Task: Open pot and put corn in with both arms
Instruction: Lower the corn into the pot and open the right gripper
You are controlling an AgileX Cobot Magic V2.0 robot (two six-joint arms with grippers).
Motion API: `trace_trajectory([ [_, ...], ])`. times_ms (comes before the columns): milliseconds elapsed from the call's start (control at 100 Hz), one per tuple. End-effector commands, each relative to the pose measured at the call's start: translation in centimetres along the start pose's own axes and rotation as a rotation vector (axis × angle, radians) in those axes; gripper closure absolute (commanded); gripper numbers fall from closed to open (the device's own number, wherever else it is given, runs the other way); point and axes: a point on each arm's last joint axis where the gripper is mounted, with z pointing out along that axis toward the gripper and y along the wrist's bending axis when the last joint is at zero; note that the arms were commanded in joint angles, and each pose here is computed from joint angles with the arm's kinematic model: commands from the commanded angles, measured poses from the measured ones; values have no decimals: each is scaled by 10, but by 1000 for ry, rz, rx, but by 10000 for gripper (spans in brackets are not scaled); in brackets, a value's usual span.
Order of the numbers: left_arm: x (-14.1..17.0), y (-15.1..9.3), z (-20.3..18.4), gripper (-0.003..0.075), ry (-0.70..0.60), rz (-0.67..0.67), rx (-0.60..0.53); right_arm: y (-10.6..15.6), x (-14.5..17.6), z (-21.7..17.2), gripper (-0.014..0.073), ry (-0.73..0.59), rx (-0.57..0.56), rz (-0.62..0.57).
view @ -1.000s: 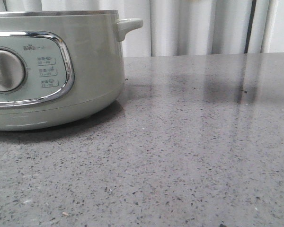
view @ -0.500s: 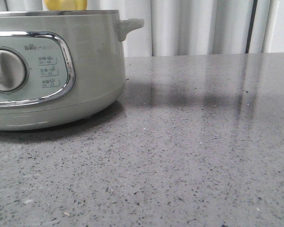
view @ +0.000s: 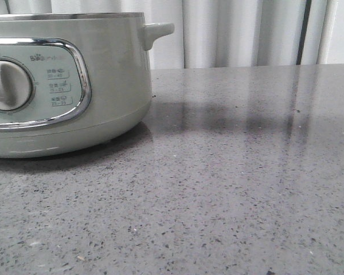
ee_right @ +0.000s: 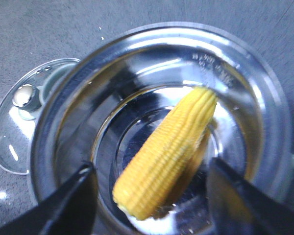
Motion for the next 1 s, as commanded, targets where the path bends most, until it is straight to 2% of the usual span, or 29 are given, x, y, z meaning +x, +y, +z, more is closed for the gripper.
trace_trajectory([
  [0,-7,-3,2,335,8,-14,10,16,-22,-67,286,-158,14,-90],
  [80,-2,-3,1,360,78,-14,0,21,-16,-101,369,-181,42,-136],
  [150,-2,-4,0,425,124,-4,-5,23,-2,-133,450,-218,68,-168],
  [240,-2,-4,-1,543,168,9,-11,25,28,-176,536,-282,92,-198],
  [380,4,-3,-2,738,238,10,-23,20,86,-221,592,-386,144,-254],
  [570,15,0,-3,741,319,19,-38,8,171,-255,638,-512,215,-336],
  [710,22,0,-4,741,341,-30,-36,2,217,-273,639,-593,246,-359],
  [790,26,0,-4,741,353,-81,-31,-1,237,-277,639,-611,260,-370],
  [900,31,2,-4,741,368,-84,-36,-4,263,-284,639,-673,258,-374],
  [990,32,2,-4,741,373,-84,-38,-5,270,-283,639,-681,258,-374],
])
